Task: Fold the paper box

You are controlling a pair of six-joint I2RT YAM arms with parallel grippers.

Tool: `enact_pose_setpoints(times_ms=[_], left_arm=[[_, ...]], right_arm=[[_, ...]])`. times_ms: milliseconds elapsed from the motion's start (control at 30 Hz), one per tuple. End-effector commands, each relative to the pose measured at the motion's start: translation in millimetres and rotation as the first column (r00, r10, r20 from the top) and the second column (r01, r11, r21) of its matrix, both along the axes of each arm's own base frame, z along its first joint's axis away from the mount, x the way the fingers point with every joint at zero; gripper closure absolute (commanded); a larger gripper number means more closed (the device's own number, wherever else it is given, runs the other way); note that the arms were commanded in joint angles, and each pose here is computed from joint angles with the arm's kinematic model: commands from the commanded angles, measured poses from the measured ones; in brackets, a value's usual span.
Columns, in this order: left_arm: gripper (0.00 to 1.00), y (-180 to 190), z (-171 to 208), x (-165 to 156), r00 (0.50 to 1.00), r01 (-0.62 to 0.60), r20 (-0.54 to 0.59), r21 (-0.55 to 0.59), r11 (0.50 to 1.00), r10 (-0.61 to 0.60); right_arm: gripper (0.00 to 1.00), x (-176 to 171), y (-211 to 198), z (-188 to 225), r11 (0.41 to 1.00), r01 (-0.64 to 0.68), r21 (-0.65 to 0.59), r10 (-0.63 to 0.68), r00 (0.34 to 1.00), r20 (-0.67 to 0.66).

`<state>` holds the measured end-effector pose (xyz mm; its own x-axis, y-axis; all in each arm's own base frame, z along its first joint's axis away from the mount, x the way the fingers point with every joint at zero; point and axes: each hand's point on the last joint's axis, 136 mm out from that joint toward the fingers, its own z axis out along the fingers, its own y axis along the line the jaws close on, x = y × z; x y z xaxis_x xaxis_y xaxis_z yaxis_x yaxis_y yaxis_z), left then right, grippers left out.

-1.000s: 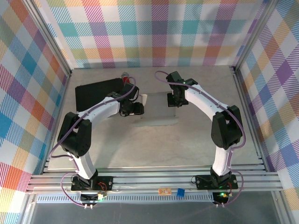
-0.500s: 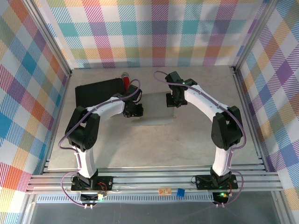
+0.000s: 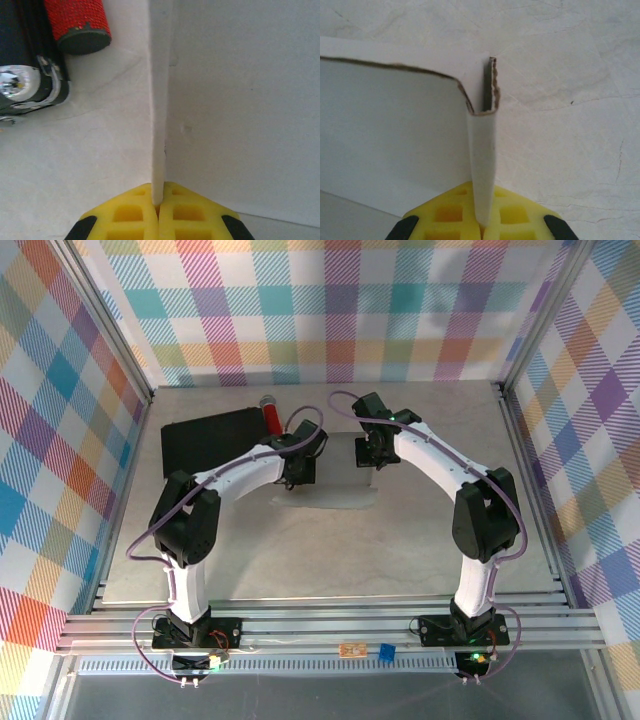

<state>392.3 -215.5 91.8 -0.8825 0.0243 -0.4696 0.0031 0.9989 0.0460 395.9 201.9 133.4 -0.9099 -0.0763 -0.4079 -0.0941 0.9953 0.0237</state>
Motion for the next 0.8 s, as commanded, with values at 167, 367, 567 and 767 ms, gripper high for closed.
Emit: enact_pose_setpoints(times_ms=[167, 367, 567, 767], left_arm=[[1.00, 29.3, 14.4, 1.4, 1.000, 0.006, -0.011, 0.210, 0.978, -0.004], [0.38, 20.3, 45.2, -6.0, 0.998, 0.018, -0.070, 0.125, 0.992, -0.009], [0.23, 47.1, 126.9, -9.0, 0.976, -0.217, 0.021, 0.013, 0.976, 0.217], [0.36, 45.6, 168.6, -55.2, 0.877, -0.480, -0.171, -0.253, 0.840, 0.449]], right_arm=[[1.00, -23.8, -0.3, 1.5, 0.999, 0.030, 0.032, -0.027, 0.997, -0.077], [1.00, -42.5, -8.3, -20.9, 0.994, 0.105, 0.029, -0.098, 0.976, -0.197], [1.00, -49.7, -16.8, -36.3, 0.975, 0.217, 0.048, -0.198, 0.947, -0.254], [1.00, -56.2, -32.6, -49.5, 0.892, 0.447, 0.070, -0.409, 0.863, -0.296]])
